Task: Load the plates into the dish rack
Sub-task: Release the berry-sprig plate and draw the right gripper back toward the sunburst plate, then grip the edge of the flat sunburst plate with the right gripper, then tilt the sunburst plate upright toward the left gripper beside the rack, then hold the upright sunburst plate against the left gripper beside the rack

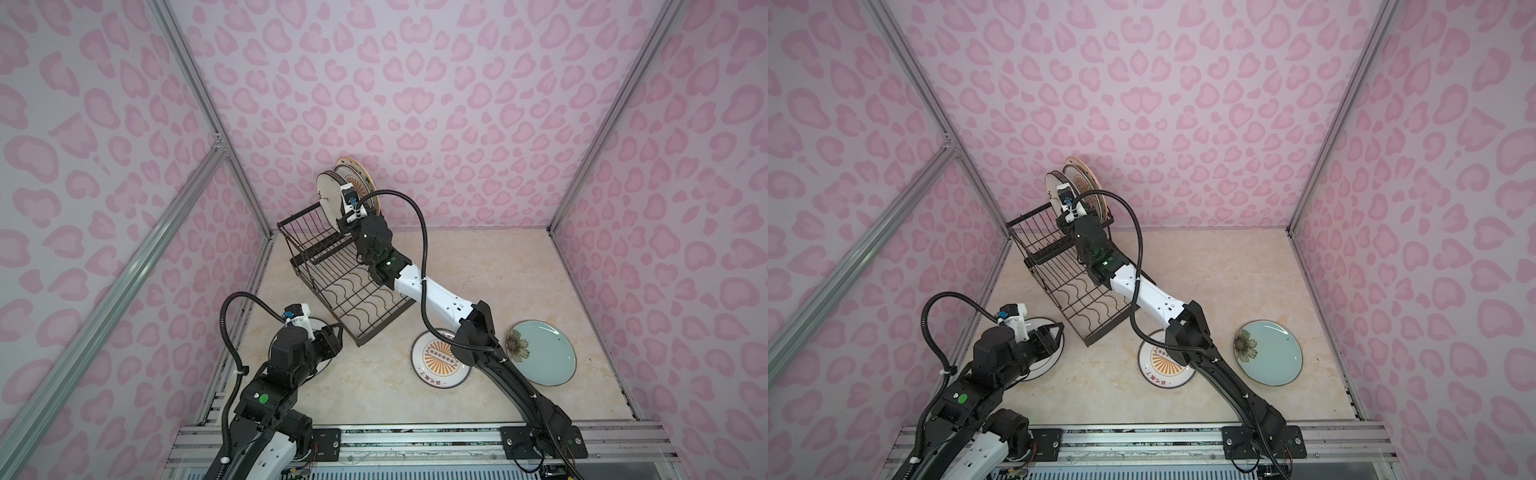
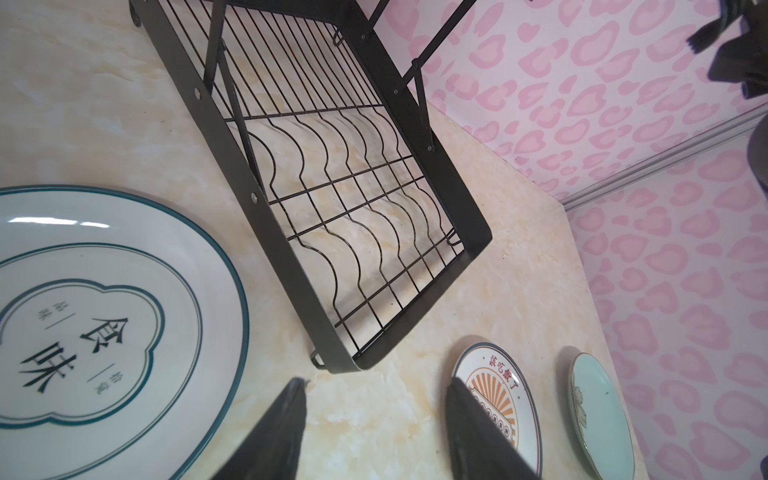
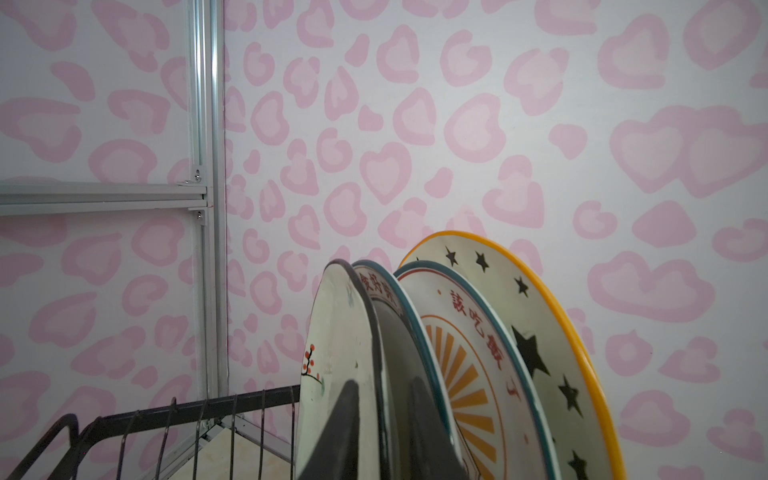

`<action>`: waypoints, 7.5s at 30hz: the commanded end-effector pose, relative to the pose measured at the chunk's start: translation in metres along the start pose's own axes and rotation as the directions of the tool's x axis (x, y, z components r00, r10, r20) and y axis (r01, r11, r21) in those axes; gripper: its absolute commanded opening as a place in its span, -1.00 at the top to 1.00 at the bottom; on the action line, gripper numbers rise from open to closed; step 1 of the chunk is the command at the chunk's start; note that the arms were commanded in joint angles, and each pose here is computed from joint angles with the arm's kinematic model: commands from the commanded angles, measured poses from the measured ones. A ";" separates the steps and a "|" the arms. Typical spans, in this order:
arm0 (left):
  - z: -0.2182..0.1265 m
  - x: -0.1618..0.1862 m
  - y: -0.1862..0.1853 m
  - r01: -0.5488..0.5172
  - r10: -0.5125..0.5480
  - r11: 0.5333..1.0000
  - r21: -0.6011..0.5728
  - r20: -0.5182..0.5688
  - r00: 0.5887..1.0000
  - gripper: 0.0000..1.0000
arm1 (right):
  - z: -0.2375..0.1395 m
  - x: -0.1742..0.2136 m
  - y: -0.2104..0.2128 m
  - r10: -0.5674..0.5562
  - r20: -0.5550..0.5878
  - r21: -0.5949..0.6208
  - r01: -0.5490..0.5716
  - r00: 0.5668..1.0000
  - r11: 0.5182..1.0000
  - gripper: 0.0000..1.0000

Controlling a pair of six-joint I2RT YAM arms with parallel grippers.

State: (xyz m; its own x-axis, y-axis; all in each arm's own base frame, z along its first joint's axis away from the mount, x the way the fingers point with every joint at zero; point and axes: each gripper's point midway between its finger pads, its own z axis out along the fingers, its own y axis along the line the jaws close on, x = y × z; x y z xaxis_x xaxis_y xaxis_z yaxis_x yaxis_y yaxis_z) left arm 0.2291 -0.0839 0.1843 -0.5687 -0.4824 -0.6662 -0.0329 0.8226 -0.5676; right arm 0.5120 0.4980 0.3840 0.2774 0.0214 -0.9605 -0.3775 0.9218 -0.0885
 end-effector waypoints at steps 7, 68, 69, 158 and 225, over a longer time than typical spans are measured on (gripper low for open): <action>-0.005 -0.010 -0.006 -0.024 0.024 1.000 0.005 0.022 0.999 -0.14 | -0.004 -0.025 -0.005 0.004 0.036 0.017 -0.005 0.999 1.000 0.40; 0.065 0.033 -0.070 -0.032 0.066 0.990 0.135 -0.252 0.966 -0.09 | -0.258 0.118 -0.196 0.371 -0.573 0.093 -0.392 0.731 0.915 0.18; 0.066 0.039 -0.070 -0.028 0.063 0.991 0.133 -0.263 0.963 -0.09 | -0.265 0.126 -0.196 0.383 -0.590 0.108 -0.400 0.711 0.910 0.18; 0.088 0.068 -0.104 -0.177 0.205 0.977 0.116 -0.317 0.926 -0.06 | -0.414 0.227 -0.204 0.648 -0.754 0.430 -0.669 0.103 0.606 1.00; 0.054 0.004 -0.098 -0.013 0.051 0.961 0.277 -0.129 0.990 0.25 | -0.276 0.105 -0.100 0.629 -0.727 -0.086 -0.945 0.275 0.314 1.00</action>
State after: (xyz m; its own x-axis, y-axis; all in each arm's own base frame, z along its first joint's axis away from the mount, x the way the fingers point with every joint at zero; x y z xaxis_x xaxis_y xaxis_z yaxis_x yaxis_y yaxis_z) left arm 0.2728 -0.1857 0.2077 -0.6898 -0.3923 -0.6085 0.1988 0.7056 -0.6802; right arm 0.3369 0.2956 0.2041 -0.8251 0.3069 -0.4743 -0.3965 0.2833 0.8732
